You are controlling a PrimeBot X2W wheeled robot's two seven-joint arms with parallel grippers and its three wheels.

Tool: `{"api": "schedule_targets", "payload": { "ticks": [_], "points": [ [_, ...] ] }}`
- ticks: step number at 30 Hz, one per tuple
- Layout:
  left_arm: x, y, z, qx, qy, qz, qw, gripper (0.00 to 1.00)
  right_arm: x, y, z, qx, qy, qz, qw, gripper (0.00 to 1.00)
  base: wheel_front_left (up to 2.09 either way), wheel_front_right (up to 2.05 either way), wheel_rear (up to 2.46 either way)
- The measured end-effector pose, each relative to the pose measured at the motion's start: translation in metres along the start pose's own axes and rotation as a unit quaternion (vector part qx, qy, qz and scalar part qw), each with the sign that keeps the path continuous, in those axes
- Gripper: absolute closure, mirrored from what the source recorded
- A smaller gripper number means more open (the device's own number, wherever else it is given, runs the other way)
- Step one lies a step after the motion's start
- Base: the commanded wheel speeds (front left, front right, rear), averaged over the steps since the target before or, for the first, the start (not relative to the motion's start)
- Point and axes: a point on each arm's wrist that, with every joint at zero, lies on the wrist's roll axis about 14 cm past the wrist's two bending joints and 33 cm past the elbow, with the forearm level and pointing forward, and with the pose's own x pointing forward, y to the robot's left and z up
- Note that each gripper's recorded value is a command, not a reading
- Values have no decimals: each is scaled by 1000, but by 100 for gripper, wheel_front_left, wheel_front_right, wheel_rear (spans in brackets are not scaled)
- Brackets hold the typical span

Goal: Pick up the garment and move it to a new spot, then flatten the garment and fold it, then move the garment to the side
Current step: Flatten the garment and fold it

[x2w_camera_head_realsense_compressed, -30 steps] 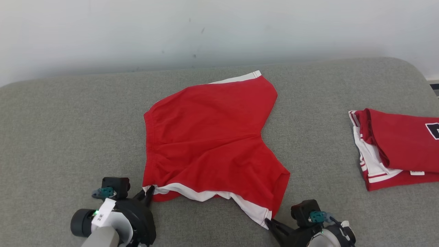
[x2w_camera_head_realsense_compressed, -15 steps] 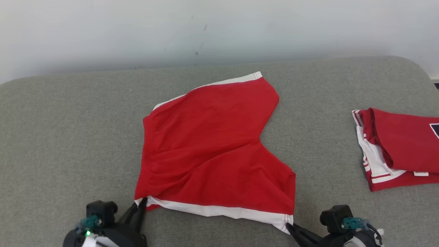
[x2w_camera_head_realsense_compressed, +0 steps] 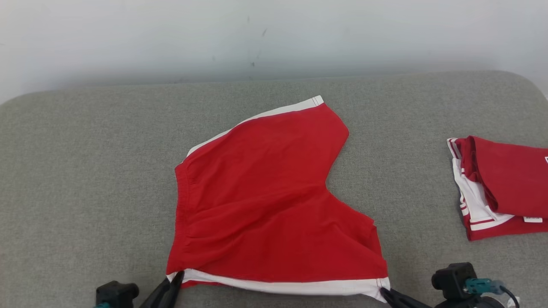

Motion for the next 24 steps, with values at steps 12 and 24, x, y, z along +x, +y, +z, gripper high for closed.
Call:
{"api": "schedule_targets", "payload": {
  "ticks": [12, 24],
  "points": [
    [-16, -7, 5, -27, 9, -18, 999, 100, -17, 2, -3, 27, 17, 7, 999, 100, 0, 0, 0],
    [-7, -21, 61, -37, -45, -49, 997, 100, -21, 13, 48, 25, -27, 49, 998, 100, 0, 0, 0]
  ]
}}
